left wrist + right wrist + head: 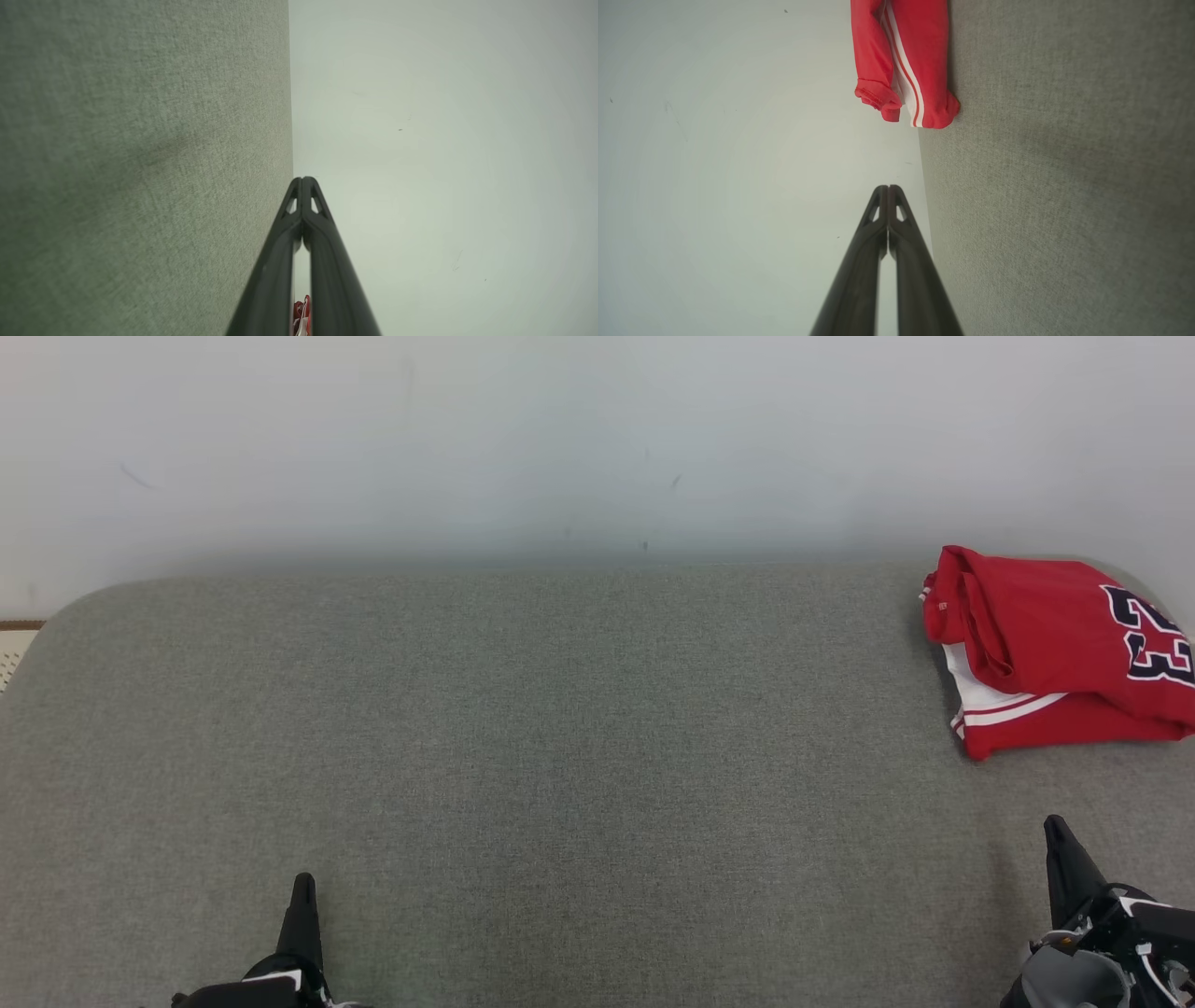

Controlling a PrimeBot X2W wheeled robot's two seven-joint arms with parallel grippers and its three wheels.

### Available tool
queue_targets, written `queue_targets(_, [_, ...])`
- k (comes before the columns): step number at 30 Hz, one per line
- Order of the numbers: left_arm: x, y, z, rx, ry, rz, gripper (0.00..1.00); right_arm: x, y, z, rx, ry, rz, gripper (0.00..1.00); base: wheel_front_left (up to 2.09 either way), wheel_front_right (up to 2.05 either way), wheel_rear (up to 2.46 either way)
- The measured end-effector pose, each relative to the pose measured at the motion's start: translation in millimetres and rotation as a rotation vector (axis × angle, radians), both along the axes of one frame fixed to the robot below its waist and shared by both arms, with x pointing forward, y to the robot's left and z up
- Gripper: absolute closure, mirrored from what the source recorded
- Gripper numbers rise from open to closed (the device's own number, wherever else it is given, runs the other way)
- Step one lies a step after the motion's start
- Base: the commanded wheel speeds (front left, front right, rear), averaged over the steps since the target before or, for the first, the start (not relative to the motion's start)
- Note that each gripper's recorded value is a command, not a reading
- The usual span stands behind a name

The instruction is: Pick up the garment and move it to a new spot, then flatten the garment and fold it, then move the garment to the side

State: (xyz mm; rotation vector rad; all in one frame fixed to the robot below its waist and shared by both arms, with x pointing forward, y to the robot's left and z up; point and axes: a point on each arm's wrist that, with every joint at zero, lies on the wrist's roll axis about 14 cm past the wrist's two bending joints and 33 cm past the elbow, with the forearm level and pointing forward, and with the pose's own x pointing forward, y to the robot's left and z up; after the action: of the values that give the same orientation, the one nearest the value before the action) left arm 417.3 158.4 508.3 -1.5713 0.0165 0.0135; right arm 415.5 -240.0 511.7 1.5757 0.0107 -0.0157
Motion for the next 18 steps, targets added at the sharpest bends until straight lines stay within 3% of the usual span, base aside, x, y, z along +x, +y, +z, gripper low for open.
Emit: queue_targets(18, [0.1,-0.1,0.1,0.000,0.000,0.000,1.00,-0.2,-0.4,0.0,0.003,-0.001,-0.001,1.00,0.00,0.00,0.00])
